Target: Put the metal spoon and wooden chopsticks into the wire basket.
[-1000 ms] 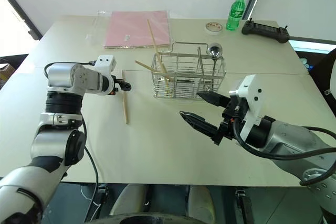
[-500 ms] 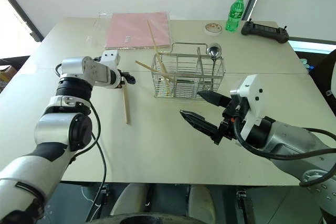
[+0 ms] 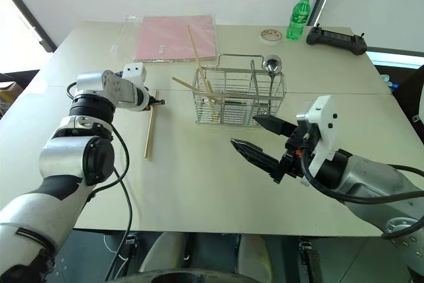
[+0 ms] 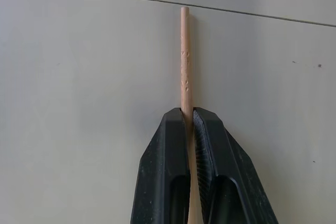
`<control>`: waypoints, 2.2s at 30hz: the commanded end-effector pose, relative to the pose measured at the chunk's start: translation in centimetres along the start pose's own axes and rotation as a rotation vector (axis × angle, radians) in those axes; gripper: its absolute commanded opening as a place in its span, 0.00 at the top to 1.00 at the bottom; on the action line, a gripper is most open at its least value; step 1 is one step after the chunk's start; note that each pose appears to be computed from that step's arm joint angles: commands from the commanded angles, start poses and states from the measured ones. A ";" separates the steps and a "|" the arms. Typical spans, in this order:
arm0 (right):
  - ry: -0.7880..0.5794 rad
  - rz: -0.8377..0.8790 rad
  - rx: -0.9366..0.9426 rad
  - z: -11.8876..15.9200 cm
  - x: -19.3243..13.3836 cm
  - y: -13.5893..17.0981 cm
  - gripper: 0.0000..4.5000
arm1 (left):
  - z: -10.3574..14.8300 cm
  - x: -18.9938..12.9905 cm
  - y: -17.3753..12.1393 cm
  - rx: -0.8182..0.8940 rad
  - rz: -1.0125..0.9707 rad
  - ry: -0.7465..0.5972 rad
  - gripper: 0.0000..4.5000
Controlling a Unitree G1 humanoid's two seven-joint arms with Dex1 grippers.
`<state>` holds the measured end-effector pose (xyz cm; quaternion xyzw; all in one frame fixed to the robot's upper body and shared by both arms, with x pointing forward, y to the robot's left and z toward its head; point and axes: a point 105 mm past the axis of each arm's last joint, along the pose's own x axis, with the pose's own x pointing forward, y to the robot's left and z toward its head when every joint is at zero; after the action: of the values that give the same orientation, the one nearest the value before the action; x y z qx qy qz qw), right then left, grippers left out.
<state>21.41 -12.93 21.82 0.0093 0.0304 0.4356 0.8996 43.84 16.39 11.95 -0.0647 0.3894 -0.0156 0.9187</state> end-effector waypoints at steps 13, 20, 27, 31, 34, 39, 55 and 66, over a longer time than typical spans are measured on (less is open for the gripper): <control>-0.016 0.004 -0.004 0.7 -0.8 0.1 0.11 | 17.2 -18.4 -0.8 -0.118 -0.450 -1.233 0.99; -0.045 0.003 0.008 1.0 -0.2 0.0 0.11 | 18.1 -26.9 -6.8 0.042 -0.692 -1.485 0.99; -0.050 -0.014 0.010 1.0 -0.2 0.1 0.11 | 16.6 -27.1 -12.6 0.119 -0.898 -1.442 0.99; -0.060 -0.039 0.012 1.2 -0.4 0.1 0.11 | 15.3 -25.5 -14.4 0.166 -0.939 -1.383 0.99; -0.064 -0.059 0.010 1.3 -0.7 0.1 0.11 | 14.1 -23.9 -15.1 0.247 -0.917 -1.361 0.99; -0.083 -0.081 0.016 1.6 -0.9 0.2 0.11 | 12.2 -21.5 -15.0 0.223 -0.922 -1.283 0.99; -0.099 -0.100 0.021 2.1 -1.0 0.1 0.11 | 9.4 -20.6 -17.0 0.166 -1.002 -1.210 0.28; -0.052 -0.159 -0.073 3.5 -2.7 -3.0 0.11 | 10.0 -22.5 -10.5 0.547 -1.086 -1.057 0.02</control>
<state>22.32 -16.05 24.10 0.0040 0.0116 0.3681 0.9297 36.77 8.33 34.90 -0.0526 -0.1802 -0.4889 0.8519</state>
